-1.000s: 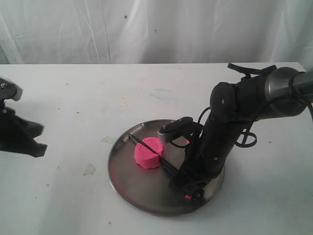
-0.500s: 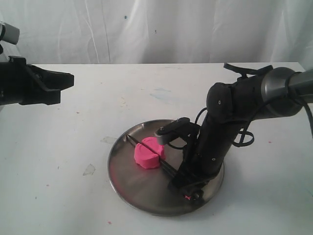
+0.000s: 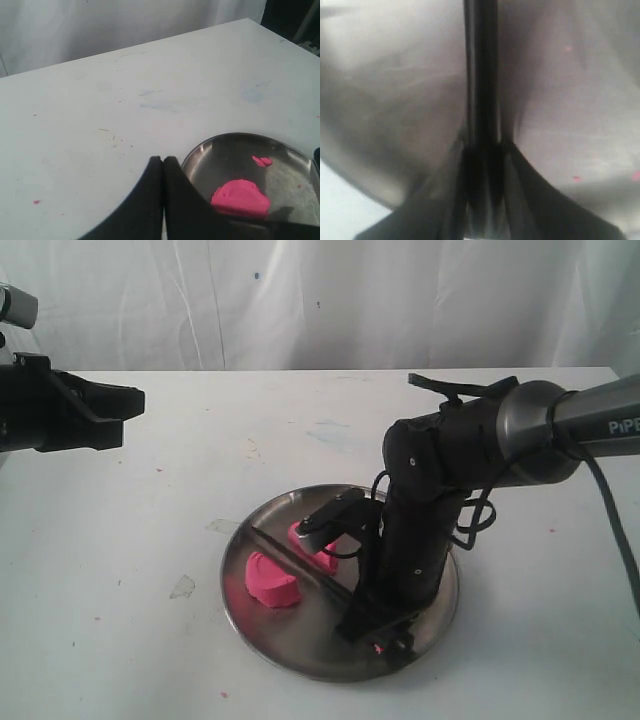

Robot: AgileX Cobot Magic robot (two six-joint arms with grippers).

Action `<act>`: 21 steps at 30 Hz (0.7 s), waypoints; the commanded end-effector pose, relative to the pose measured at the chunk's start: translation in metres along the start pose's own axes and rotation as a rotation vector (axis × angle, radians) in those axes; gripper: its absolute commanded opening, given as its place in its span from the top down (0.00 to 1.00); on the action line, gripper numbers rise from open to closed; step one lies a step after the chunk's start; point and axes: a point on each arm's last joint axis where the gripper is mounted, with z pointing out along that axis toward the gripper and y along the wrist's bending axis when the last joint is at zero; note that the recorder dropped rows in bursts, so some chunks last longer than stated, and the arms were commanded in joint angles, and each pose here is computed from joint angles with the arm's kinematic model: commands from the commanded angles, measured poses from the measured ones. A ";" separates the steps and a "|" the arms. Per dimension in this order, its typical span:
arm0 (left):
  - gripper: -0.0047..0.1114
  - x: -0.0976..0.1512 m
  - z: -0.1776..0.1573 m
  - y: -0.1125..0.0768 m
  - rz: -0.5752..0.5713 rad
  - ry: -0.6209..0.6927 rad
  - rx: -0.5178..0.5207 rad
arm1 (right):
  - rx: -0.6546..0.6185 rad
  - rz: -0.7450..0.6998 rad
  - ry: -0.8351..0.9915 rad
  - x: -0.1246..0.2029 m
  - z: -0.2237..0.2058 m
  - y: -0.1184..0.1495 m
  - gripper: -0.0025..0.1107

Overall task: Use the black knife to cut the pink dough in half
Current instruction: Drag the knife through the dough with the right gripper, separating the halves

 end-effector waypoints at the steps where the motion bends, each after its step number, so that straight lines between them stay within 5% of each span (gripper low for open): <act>1: 0.96 -0.004 -0.001 -0.001 -0.022 -0.025 0.007 | 0.161 0.069 0.048 0.005 0.000 -0.015 0.98; 21: 0.96 -0.004 -0.001 -0.001 -0.022 -0.026 0.008 | 0.116 0.093 0.038 0.004 0.001 -0.011 0.98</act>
